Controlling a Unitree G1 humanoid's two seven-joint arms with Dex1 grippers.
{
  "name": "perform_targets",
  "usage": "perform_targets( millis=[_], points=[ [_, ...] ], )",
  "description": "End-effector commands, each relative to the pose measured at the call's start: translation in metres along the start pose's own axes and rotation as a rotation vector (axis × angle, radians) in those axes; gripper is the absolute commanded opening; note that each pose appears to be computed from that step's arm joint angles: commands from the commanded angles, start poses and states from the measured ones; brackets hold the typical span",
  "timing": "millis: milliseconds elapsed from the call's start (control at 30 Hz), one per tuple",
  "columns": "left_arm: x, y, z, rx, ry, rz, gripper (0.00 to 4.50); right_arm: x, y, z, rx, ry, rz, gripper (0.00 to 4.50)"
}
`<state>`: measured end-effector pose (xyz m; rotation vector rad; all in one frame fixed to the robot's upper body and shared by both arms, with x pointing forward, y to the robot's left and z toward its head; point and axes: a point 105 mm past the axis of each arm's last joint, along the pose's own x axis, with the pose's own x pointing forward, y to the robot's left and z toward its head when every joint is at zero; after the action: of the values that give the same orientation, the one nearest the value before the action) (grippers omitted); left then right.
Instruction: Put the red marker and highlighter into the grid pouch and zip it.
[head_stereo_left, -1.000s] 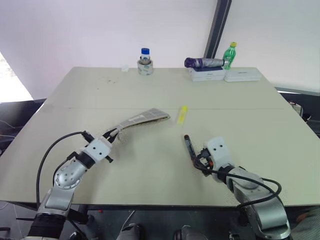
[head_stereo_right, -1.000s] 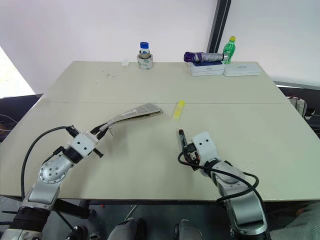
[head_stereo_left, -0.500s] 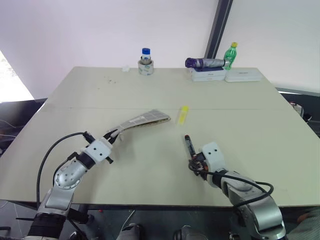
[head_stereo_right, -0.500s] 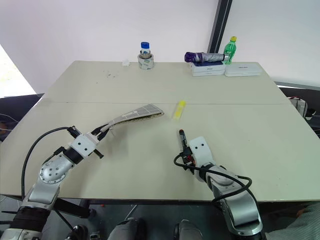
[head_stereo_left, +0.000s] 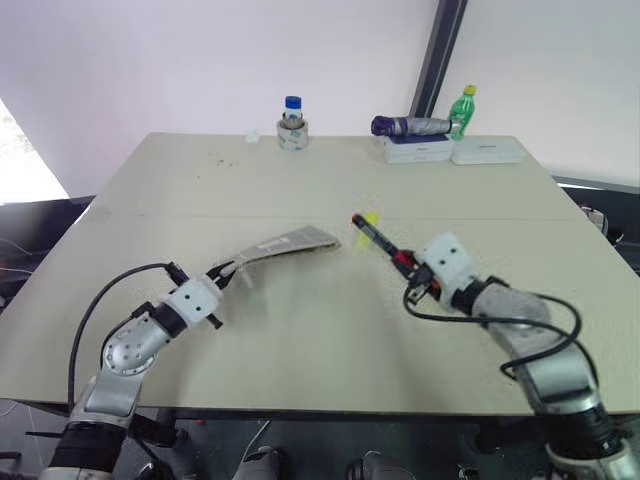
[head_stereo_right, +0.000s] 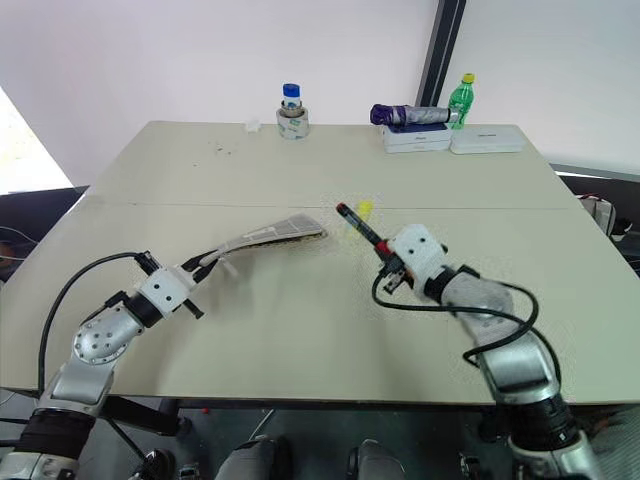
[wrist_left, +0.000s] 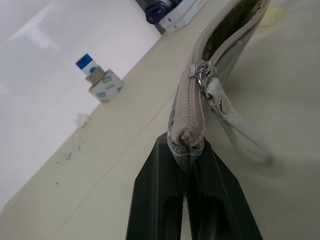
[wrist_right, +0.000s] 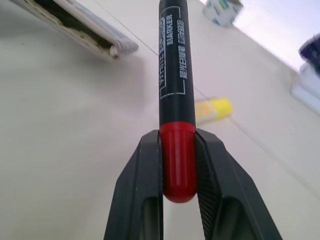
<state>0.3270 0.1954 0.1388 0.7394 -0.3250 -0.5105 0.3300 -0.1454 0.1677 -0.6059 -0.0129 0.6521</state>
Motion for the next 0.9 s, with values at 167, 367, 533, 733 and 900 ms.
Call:
perform_targets(
  millis=[167, 367, 533, 733, 900],
  points=[
    [0.006, 0.008, 0.009, -0.013, -0.048, 0.014, 0.00, 0.013, 0.023, 0.014, -0.279, -0.053, 0.153, 0.31],
    [0.007, -0.001, 0.015, -0.019, -0.067, -0.014, 0.00, 0.022, 0.021, 0.017, -0.325, -0.064, 0.147, 0.31],
    [0.008, -0.004, 0.016, -0.013, -0.070, -0.024, 0.00, 0.028, 0.024, 0.013, -0.321, -0.043, 0.167, 0.31],
    [0.010, -0.010, 0.021, 0.032, -0.082, -0.069, 0.00, 0.036, 0.025, 0.016, -0.414, -0.021, 0.182, 0.31],
    [0.012, -0.017, 0.026, 0.069, -0.097, -0.114, 0.00, 0.051, 0.038, 0.045, -0.697, -0.120, 0.227, 0.31]
  ],
)
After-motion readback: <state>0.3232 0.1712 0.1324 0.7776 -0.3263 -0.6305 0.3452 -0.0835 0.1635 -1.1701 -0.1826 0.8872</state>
